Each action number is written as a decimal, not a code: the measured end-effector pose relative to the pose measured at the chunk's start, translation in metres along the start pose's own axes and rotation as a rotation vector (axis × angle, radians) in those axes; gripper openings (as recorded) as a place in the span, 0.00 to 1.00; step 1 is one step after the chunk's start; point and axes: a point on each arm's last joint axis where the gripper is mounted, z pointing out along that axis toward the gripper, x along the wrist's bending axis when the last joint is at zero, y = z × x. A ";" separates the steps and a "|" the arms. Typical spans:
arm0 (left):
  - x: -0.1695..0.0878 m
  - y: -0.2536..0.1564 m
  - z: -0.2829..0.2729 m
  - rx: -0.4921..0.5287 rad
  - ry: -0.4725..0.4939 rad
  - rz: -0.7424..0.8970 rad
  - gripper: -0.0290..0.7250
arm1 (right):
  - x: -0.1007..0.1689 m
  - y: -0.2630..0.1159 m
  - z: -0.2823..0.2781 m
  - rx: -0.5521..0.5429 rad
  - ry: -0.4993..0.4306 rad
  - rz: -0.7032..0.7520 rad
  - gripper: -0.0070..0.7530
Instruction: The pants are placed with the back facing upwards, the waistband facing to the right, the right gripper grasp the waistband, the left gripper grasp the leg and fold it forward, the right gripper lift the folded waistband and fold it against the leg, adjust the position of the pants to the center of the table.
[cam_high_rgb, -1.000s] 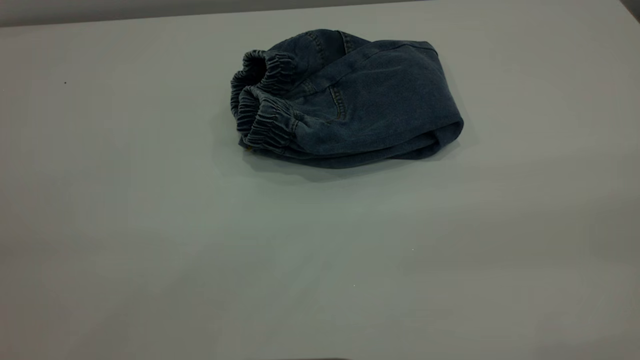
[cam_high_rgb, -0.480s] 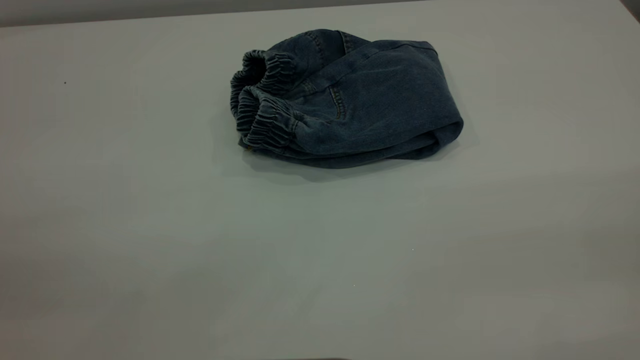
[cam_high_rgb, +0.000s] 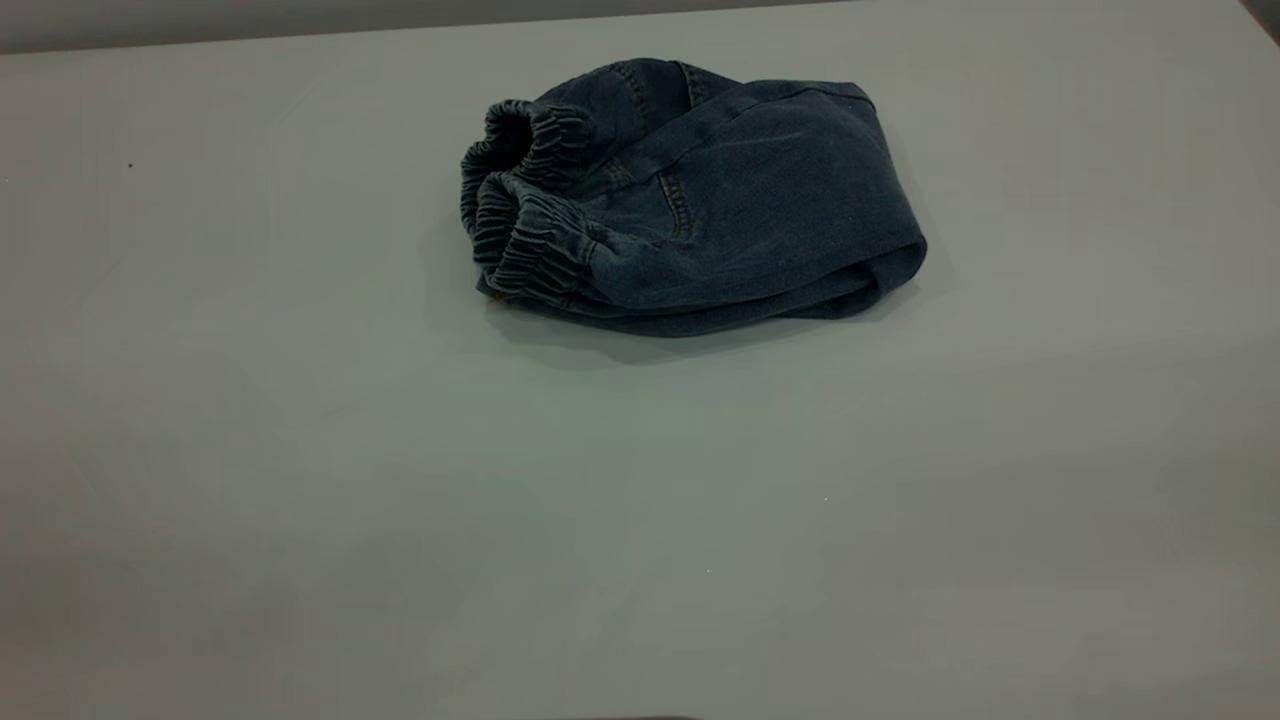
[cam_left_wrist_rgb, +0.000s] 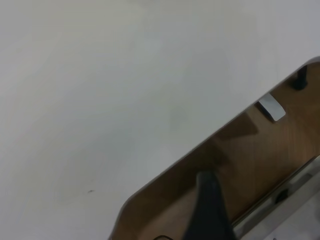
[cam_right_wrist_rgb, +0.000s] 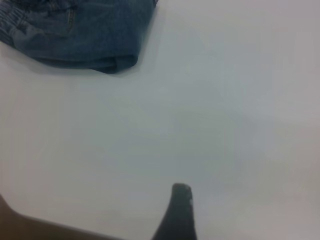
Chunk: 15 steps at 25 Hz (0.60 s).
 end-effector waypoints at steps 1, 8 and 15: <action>0.000 0.000 0.000 0.000 0.000 0.000 0.70 | 0.000 0.000 0.000 0.000 0.000 0.000 0.78; 0.000 0.000 0.000 -0.001 -0.002 0.000 0.70 | 0.000 0.000 0.000 0.000 0.000 0.000 0.78; 0.002 0.000 0.000 0.001 0.075 -0.068 0.70 | 0.000 0.000 0.000 0.000 0.000 0.001 0.78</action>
